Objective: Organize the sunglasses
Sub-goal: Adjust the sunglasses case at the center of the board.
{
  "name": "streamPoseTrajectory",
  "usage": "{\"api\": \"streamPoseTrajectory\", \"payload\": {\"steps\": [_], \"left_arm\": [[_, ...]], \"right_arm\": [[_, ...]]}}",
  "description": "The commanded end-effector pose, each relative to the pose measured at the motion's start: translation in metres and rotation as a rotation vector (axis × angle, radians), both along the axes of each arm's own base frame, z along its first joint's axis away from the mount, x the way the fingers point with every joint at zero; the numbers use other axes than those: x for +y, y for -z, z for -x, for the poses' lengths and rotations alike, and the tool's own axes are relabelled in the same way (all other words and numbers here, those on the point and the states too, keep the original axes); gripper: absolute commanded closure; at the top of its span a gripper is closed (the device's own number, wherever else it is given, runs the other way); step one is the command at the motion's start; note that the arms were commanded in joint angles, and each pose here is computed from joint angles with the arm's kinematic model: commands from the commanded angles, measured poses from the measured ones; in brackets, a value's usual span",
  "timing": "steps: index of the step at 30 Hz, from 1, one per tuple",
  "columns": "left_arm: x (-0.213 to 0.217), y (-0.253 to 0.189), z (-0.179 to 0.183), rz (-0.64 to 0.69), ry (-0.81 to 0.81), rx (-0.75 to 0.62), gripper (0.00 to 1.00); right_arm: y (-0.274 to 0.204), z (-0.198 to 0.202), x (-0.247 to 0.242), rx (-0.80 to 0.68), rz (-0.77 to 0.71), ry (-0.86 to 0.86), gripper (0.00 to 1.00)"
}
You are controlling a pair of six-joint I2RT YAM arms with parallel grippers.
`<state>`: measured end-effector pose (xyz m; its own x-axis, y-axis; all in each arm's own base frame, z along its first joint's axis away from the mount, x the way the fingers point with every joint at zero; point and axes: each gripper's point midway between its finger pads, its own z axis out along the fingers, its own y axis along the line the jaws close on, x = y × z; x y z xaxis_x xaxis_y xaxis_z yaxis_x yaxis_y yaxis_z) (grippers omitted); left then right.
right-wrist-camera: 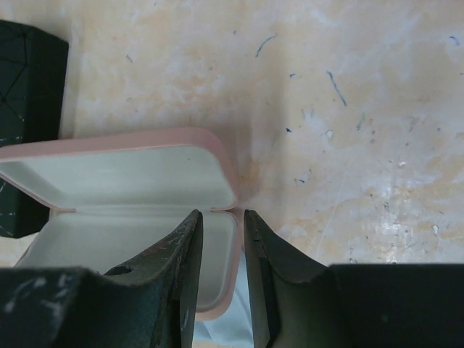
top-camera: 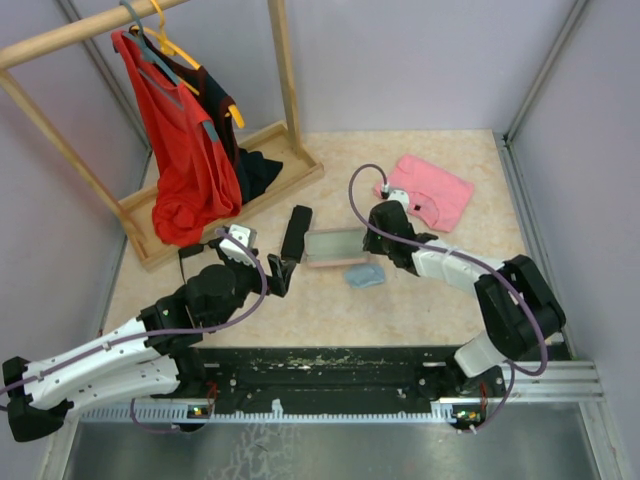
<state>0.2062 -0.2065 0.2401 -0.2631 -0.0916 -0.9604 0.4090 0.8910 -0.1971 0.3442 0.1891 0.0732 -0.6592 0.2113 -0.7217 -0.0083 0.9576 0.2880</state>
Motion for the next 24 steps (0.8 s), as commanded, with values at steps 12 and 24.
{"api": "streamPoseTrajectory", "payload": {"steps": [12,24], "left_arm": [[0.001,-0.004,0.000,0.002,-0.002,0.000,0.00],[0.000,-0.002,0.001,0.004,0.001,0.009,0.00]], "right_arm": [[0.031,0.032,0.009,0.184,0.191,-0.150,0.72],[0.032,0.030,0.013,0.154,0.172,-0.170,0.81]]}}
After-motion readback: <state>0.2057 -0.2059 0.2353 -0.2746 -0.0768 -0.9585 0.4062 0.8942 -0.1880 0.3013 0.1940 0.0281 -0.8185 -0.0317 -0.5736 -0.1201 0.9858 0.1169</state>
